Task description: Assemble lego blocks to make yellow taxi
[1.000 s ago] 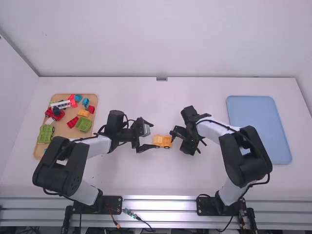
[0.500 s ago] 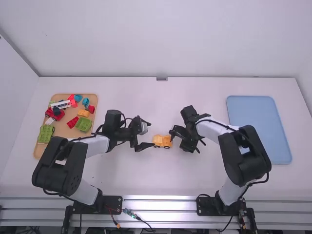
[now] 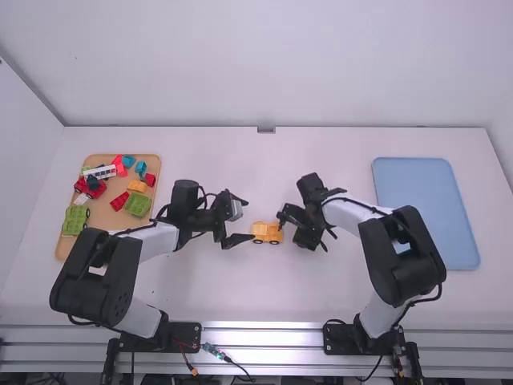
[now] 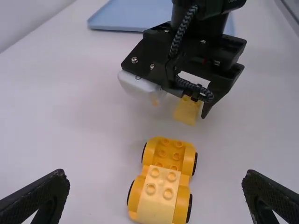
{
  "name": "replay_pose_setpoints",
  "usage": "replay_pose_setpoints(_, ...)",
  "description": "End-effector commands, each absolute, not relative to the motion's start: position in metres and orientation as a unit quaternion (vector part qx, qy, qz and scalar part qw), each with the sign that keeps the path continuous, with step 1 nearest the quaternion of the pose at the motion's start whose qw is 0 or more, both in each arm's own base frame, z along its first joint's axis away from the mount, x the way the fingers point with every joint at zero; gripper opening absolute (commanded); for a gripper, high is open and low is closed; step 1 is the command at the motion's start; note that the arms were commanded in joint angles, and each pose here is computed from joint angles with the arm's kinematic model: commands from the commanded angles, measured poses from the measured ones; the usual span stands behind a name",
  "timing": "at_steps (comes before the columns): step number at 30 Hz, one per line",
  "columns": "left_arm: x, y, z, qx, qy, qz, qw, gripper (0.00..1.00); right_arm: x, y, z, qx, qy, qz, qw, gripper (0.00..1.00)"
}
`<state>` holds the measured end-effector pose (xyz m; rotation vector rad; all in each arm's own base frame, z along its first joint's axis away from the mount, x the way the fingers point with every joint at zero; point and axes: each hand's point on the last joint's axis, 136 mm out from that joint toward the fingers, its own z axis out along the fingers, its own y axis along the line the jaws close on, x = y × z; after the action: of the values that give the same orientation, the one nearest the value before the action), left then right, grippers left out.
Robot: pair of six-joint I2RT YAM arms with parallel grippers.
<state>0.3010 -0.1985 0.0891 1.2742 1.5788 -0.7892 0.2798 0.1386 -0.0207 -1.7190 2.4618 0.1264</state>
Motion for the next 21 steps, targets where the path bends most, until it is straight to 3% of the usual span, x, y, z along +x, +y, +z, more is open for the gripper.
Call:
replay_pose_setpoints(1, 0.3039, -0.1982, 0.1045, 0.516, 0.633, -0.326, 0.477, 0.99, 0.2718, 0.1364, -0.0280, -0.570, 0.819, 0.048, 0.054, 0.76)
replay_pose_setpoints(7, 0.3040, -0.1977, 0.1078, 0.516, 0.631, -0.324, 0.480, 0.99, 0.2704, 0.1353, -0.0293, -0.568, 0.820, 0.048, 0.052, 0.75)
replay_pose_setpoints(13, 0.3031, -0.1984, 0.1121, 0.517, 0.628, -0.323, 0.483, 0.99, 0.2685, 0.1345, -0.0305, -0.561, 0.825, 0.050, 0.049, 0.63)
replay_pose_setpoints(21, 0.3042, -0.1955, 0.1125, 0.513, 0.632, -0.322, 0.484, 0.99, 0.2638, 0.1325, -0.0308, -0.557, 0.828, 0.051, 0.039, 0.59)
